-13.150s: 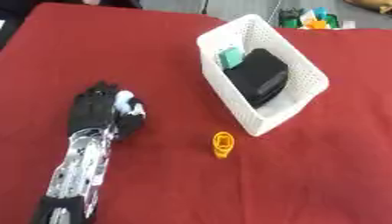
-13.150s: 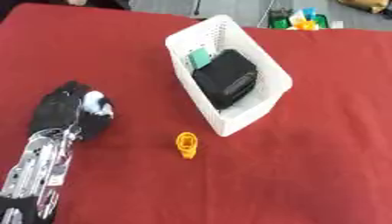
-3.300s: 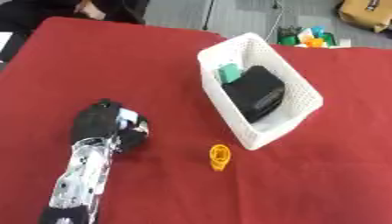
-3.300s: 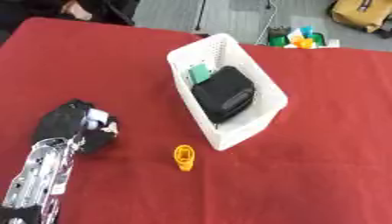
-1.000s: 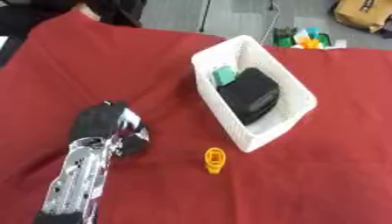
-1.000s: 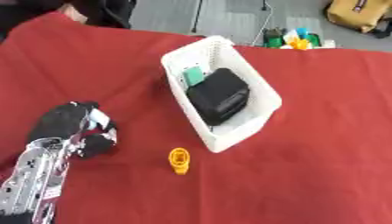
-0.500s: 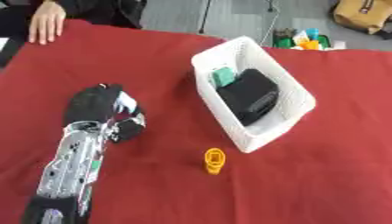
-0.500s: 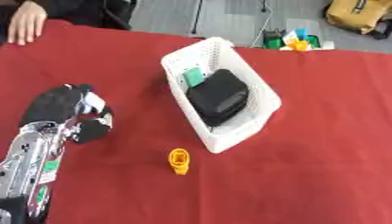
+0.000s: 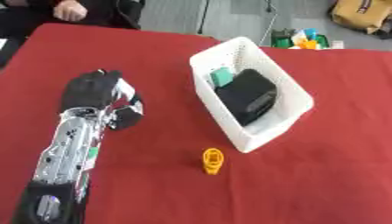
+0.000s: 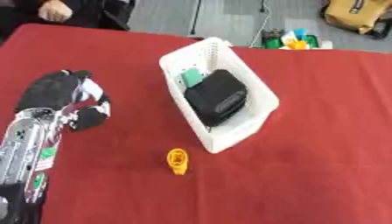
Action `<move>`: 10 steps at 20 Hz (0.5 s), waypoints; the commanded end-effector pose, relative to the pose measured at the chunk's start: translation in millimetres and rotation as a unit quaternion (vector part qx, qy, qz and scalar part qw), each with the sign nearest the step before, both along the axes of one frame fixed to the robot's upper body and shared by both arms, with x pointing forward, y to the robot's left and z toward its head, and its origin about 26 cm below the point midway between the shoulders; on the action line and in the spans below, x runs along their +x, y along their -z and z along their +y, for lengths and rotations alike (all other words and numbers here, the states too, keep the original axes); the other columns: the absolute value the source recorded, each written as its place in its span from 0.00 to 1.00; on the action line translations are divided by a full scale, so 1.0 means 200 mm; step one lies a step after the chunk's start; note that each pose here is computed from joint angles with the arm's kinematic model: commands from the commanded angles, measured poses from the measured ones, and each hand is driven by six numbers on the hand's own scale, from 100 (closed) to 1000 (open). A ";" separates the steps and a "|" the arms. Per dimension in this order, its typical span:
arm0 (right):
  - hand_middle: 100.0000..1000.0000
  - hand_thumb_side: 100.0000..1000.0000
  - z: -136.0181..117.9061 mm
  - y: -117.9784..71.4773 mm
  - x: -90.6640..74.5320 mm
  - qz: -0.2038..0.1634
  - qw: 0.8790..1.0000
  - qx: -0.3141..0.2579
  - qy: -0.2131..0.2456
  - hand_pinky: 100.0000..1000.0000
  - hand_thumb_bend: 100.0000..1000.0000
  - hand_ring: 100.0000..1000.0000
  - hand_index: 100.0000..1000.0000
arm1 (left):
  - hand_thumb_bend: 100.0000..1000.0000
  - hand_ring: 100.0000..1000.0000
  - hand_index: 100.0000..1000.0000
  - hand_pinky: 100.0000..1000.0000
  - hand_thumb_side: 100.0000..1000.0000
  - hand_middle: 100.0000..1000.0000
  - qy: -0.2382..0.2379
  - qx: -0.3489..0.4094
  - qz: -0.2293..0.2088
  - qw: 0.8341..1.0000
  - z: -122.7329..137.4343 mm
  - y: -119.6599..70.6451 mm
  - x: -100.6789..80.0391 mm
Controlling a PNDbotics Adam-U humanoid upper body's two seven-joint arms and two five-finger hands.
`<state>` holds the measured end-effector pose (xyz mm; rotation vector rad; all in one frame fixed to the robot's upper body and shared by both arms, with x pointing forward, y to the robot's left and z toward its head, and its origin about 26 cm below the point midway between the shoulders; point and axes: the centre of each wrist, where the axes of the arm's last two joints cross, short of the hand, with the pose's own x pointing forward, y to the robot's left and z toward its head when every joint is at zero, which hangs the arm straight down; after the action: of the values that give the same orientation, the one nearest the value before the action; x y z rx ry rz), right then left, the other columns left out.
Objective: Pick up objects on the table and place them in the box.
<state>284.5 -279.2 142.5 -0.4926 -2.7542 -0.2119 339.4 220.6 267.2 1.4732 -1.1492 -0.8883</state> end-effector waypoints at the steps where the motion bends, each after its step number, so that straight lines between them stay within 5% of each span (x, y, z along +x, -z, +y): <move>1: 0.57 1.00 -0.01 -0.04 -0.02 -0.012 1.000 -0.011 -0.001 0.75 0.07 0.74 0.71 | 0.00 0.59 0.90 0.78 0.55 0.42 0.008 0.010 -0.024 1.000 0.00 -0.07 -0.03; 10: 0.57 1.00 -0.02 -0.04 -0.02 -0.009 1.000 -0.012 -0.001 0.75 0.06 0.74 0.71 | 0.00 0.58 0.90 0.76 0.53 0.42 0.042 0.021 -0.055 0.997 -0.06 -0.18 -0.07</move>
<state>284.4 -279.3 142.4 -0.4922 -2.7506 -0.2083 331.1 207.6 292.8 1.5003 -1.2632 -0.9124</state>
